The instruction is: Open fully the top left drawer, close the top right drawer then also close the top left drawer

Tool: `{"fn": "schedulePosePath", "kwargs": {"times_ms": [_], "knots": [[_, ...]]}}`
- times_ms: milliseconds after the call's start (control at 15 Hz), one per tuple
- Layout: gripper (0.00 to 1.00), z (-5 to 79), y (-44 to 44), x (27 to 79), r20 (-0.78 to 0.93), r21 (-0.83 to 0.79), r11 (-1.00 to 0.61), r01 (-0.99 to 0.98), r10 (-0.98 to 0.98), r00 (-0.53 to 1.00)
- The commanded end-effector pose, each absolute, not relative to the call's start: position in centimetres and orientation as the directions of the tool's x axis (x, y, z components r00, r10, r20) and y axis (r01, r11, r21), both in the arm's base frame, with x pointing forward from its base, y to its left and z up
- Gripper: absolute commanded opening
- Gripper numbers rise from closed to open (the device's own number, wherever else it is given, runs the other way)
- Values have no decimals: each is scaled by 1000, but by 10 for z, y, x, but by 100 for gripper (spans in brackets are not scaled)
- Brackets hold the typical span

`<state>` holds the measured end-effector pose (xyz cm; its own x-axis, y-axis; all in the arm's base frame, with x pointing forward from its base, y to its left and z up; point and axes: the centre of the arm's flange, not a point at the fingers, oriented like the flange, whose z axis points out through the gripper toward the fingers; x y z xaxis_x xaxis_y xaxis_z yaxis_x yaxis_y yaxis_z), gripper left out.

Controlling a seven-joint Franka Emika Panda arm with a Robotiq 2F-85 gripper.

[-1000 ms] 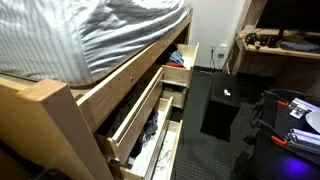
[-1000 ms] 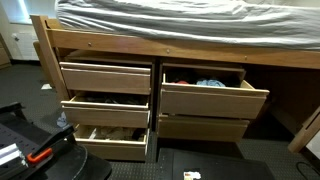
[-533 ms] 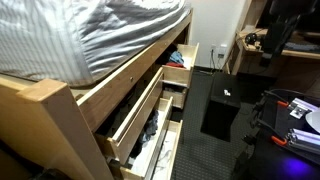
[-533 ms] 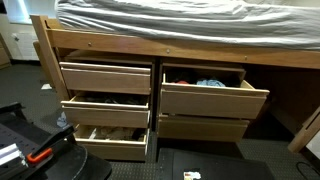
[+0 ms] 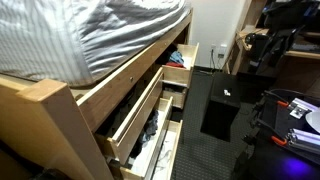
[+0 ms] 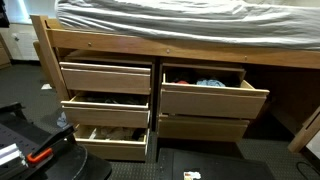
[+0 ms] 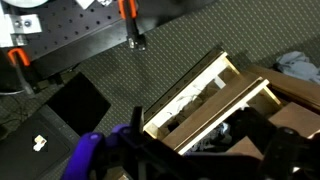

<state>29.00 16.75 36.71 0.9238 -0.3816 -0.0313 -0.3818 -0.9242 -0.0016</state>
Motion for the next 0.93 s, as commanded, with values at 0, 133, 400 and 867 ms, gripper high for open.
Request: {"fn": "schedulePosePath", "kwargs": {"times_ms": [0,133,400,867], "knots": [[100,305,175,293,-59,-97,-834,-543,-540,840],[100,287,184,298,-73,-151,-763,-629,-625,777],[100,268,198,307,-121,-227,-610,-760,-756,643],[100,248,216,347,-103,-256,-525,-811,-820,563]]}}
